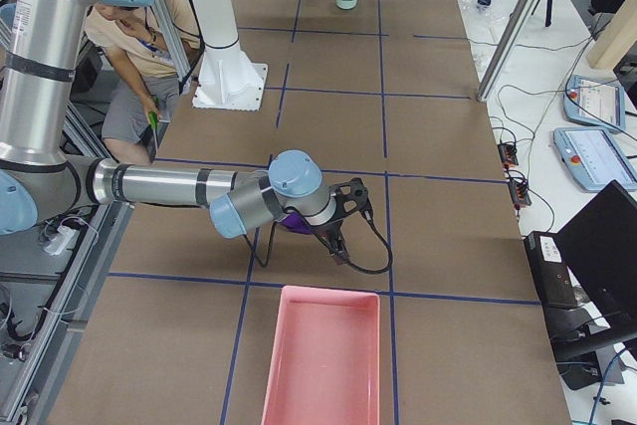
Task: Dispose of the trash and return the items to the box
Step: 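Carry the yellow cup with the left gripper into the clear bin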
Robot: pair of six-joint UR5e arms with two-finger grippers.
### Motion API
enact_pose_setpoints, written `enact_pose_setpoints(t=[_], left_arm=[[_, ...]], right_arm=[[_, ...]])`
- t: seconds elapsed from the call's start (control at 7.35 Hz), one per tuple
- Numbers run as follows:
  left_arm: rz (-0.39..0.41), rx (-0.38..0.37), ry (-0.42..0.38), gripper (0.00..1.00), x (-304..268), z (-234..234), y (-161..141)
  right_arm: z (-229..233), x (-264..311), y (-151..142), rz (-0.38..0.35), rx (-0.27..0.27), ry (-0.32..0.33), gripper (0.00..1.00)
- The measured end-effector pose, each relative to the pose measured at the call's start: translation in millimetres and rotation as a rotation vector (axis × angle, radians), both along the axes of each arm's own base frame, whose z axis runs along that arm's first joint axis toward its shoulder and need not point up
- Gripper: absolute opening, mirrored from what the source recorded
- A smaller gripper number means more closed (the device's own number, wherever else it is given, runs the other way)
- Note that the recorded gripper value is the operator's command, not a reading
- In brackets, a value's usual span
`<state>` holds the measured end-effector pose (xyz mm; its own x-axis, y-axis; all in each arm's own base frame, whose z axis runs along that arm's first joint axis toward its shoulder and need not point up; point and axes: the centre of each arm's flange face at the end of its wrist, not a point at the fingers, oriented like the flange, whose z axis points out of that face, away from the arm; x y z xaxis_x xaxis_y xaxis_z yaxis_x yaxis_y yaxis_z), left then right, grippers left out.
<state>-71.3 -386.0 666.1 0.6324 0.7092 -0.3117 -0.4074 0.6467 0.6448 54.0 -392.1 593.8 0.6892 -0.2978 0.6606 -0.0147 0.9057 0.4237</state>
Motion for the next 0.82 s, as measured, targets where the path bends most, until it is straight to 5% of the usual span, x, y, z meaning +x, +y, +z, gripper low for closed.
enact_pose_setpoints(t=[0.54, 0.82], left_arm=[[-0.11, -0.019, 0.046, 0.0, -4.1, 55.7, 14.3], [-0.064, -0.036, 0.1, 0.0, 16.8, 66.5, 18.6]], right_arm=[[0.2, 0.1, -0.1, 0.001, 0.0, 0.002, 1.0], [1.8, 0.2, 0.0, 0.002, -0.003, 0.002, 1.0]])
